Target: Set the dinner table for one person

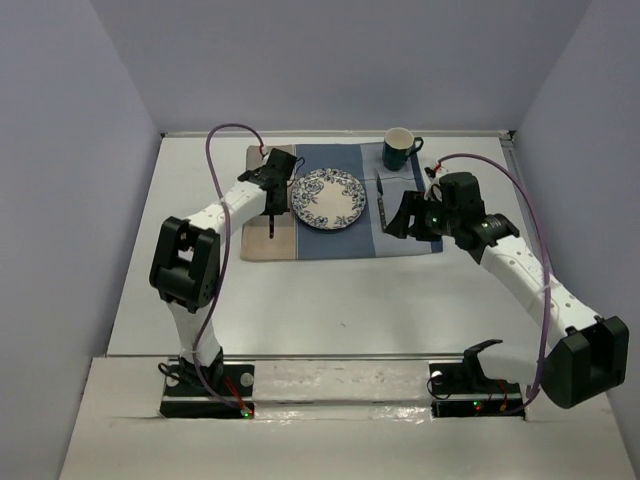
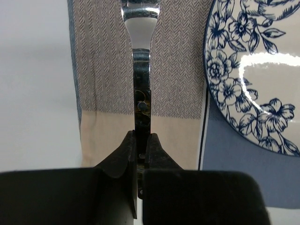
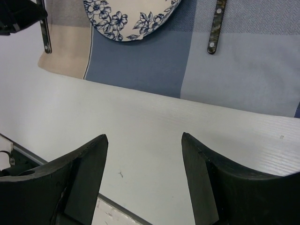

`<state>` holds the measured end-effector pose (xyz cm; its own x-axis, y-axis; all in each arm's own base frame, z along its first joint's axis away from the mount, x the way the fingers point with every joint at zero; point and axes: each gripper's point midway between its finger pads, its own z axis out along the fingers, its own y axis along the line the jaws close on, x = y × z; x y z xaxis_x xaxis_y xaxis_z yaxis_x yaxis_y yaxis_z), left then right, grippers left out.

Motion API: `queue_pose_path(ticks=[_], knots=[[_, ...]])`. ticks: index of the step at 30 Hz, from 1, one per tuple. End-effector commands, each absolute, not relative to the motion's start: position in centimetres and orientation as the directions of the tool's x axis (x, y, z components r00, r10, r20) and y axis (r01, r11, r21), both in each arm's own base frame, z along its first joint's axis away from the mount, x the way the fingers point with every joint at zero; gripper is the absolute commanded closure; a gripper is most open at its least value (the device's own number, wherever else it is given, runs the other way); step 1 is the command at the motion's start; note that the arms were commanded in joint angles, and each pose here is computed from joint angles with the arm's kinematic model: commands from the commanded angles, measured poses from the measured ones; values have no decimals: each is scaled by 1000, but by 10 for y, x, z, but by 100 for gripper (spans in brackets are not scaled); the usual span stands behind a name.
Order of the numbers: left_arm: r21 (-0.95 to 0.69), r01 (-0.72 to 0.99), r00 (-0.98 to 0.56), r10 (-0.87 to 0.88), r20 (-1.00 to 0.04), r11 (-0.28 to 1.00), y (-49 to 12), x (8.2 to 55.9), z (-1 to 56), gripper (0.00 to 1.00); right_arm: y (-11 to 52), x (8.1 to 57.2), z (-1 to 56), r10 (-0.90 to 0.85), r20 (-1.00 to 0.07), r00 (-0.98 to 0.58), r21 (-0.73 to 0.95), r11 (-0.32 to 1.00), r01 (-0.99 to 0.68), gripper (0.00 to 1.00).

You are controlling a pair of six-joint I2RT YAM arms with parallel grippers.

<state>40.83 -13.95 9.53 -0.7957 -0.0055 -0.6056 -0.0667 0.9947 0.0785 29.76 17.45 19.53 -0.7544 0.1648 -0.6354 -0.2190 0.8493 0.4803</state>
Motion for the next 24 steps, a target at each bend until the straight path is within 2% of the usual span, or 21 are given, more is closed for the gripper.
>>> queue_pose_path(ticks=[1,8,24], knots=[[44,-14,-736,19,-677,999,-142,450,124,100,171,305,204,166,-658,-734,455,864,-213,30],[19,-1,-745,12,-667,1000,-149,466,109,100,170,306,187,159,-630,-761,445,876,-186,30],[-12,13,-779,3,-627,1000,-159,468,71,100,170,312,177,126,-619,-775,419,888,-190,29]])
